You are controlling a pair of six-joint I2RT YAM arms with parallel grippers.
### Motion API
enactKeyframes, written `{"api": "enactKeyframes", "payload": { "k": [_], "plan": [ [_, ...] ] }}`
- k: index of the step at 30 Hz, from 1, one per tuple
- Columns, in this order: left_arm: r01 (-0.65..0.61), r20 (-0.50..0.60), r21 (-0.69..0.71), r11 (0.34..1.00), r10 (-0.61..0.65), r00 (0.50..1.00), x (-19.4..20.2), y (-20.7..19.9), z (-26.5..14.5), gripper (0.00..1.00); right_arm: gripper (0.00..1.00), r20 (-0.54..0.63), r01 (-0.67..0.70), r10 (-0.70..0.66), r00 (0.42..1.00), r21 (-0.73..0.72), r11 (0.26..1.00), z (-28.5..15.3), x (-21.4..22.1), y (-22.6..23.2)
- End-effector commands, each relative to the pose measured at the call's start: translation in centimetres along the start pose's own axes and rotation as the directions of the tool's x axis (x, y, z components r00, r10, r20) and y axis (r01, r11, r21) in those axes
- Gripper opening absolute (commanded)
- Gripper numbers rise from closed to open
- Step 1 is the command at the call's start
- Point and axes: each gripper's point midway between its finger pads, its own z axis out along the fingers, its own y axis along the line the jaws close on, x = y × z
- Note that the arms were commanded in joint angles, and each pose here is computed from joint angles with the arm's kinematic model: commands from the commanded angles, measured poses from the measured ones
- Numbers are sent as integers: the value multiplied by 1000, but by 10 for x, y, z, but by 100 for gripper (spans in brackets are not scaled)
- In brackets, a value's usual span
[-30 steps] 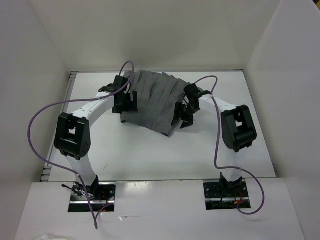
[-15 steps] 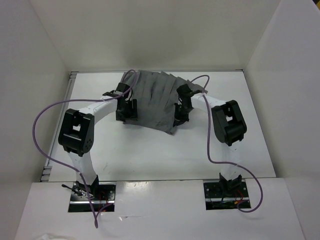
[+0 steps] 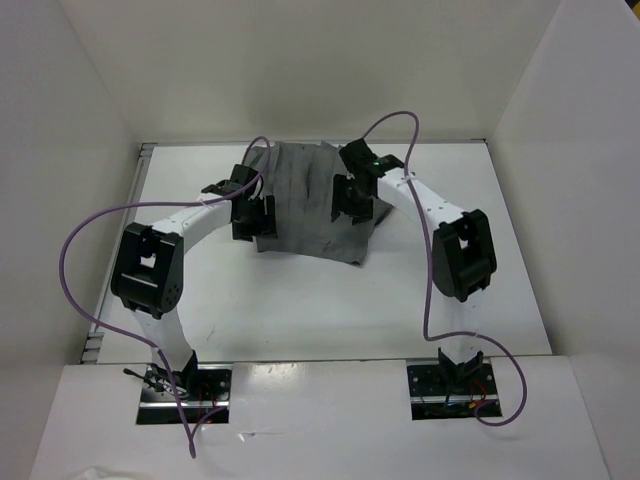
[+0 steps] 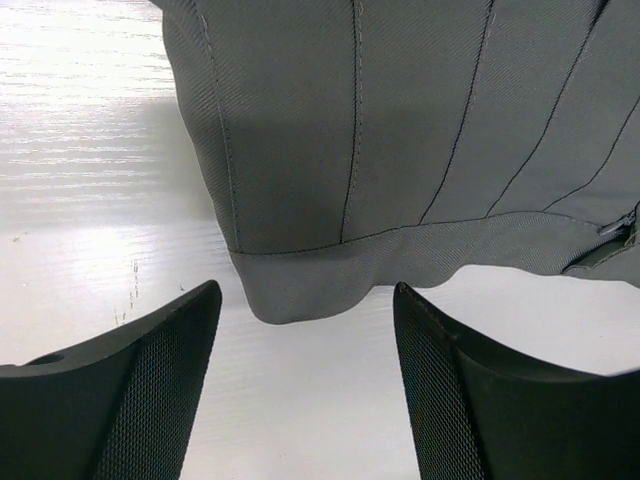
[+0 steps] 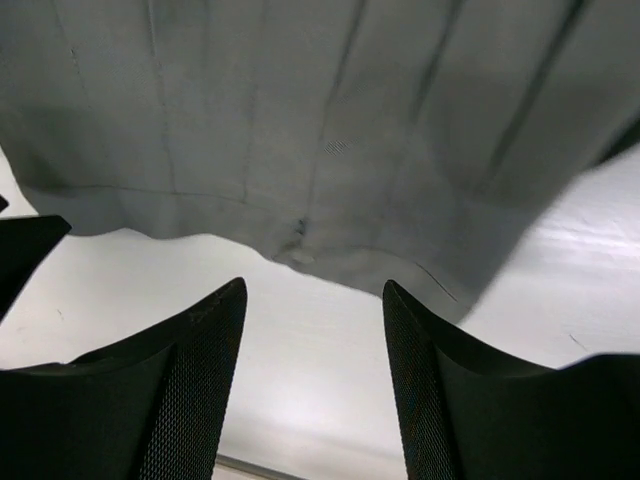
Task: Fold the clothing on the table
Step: Move the skirt to the center of the board
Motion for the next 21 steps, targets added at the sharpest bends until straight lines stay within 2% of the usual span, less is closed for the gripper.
{"api": "enactKeyframes", "payload": {
  "k": [1, 12, 14, 15, 16, 17, 18, 21],
  "plan": [
    [2, 54, 29, 1000, -4, 999, -13, -9, -13, 77, 62, -43, 1, 0, 999, 1, 1000, 24, 1, 11],
    [46, 73, -5, 999, -45, 996, -19, 9, -16, 77, 62, -174, 65, -57, 983, 44, 997, 75, 41, 25],
    [54, 64, -4, 999, -54, 997, -16, 13, -15, 77, 59, -200, 76, -64, 978, 55, 996, 81, 51, 24],
    [53, 72, 0, 999, -53, 996, -18, 12, -15, 77, 55, -205, 87, -72, 976, 67, 994, 82, 53, 25],
    [53, 72, 0, 999, -53, 996, -18, 12, -15, 77, 27, -227, 101, -79, 971, 87, 991, 86, 62, 22],
    [62, 74, -4, 998, -61, 995, -20, 15, -15, 77, 8, -215, 105, -81, 973, 102, 989, 84, 57, 21],
    [71, 74, -3, 997, -70, 995, -20, 15, -15, 77, 0, -190, 122, -95, 977, 139, 983, 82, 53, 19],
    [89, 79, -6, 996, -88, 993, -20, 19, -17, 77, 0, -88, 137, -125, 988, 142, 980, 50, 30, 35]
  ]
}}
